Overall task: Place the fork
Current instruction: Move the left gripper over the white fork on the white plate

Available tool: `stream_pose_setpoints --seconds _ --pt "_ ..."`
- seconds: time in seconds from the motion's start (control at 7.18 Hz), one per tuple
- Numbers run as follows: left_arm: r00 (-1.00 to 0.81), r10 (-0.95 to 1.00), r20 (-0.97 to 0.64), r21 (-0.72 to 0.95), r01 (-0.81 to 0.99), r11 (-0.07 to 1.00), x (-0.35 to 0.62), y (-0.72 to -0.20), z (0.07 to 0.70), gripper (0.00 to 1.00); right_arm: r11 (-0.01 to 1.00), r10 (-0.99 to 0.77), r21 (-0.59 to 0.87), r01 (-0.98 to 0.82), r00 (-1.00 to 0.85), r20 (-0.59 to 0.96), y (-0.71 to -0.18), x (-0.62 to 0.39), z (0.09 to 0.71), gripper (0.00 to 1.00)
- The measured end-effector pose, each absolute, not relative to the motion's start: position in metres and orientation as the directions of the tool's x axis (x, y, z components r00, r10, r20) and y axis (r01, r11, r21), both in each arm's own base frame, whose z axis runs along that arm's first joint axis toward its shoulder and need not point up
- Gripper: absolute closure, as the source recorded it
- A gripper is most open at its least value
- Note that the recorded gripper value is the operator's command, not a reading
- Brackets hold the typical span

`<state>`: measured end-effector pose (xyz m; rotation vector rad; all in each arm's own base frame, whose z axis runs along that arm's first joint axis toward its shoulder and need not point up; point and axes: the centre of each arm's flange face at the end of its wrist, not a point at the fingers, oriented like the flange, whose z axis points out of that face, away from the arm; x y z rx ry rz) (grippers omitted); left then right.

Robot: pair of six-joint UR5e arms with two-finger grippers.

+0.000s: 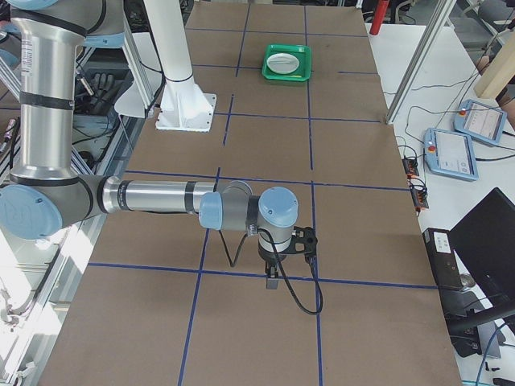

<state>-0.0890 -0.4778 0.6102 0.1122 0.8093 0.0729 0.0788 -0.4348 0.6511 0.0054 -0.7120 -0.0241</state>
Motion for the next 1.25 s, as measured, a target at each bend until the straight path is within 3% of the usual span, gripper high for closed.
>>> stream_pose_setpoints --seconds 0.42,0.97,1.25 --pt "0.690 0.100 -0.717 0.120 -0.019 0.993 -0.088 -0.472 0.615 0.00 1.000 -0.023 0.013 0.020 0.757 0.653 -0.435 0.079 0.651 0.00" --pt "0.662 0.044 -0.748 0.117 0.066 0.991 -0.006 -0.495 0.506 0.00 1.000 -0.023 0.012 0.019 0.757 0.653 -0.435 0.079 0.651 0.00" --pt "0.629 0.056 -0.775 0.126 0.067 0.990 0.056 -0.490 0.484 0.00 1.000 -0.023 0.013 0.020 0.757 0.653 -0.435 0.079 0.651 0.00"
